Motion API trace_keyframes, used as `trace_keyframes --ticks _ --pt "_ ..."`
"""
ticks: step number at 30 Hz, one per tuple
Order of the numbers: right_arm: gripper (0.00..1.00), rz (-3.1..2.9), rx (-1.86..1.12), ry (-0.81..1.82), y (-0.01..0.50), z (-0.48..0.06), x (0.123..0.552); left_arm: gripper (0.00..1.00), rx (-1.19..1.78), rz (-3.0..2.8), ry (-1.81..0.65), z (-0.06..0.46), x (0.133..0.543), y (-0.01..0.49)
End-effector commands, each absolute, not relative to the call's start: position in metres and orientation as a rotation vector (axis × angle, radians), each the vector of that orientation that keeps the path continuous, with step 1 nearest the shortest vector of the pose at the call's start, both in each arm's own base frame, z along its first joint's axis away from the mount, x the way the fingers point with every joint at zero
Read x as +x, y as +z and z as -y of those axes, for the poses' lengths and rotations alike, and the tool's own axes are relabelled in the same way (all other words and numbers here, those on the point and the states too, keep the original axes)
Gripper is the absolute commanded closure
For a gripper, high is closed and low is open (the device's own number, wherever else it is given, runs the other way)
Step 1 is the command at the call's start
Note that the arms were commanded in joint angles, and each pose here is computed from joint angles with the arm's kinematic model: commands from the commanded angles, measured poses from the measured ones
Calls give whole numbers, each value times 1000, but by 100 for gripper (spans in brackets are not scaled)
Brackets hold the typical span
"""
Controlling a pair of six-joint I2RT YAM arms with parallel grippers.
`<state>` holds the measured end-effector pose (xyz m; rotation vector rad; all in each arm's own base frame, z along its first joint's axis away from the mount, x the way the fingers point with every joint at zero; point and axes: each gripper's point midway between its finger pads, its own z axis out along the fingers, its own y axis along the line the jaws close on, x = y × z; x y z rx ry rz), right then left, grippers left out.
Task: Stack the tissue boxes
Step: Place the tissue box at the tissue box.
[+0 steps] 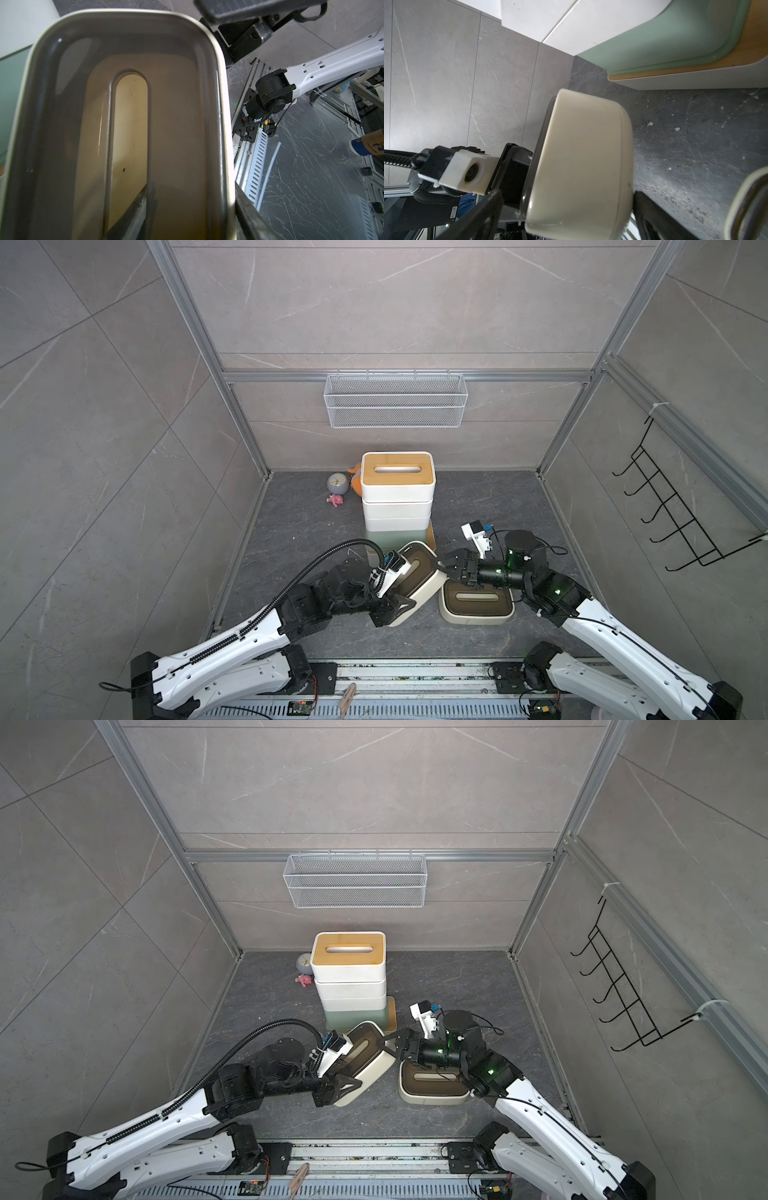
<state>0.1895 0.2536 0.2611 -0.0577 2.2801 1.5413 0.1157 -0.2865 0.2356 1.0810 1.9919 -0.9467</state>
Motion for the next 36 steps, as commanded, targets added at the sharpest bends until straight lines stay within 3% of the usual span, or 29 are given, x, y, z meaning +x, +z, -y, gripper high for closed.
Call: trace_keyframes --ticks 1,11,36 --pt "0 -2242 -68 1605 268 -262 190 53 1107 -1799 -999 304 115 282" --pt "0 -2257 -10 1618 264 -262 191 53 1159 -1807 -956 308 113 274" --pt "16 -2286 39 1571 251 -257 190 53 1174 -1880 -849 304 121 251"
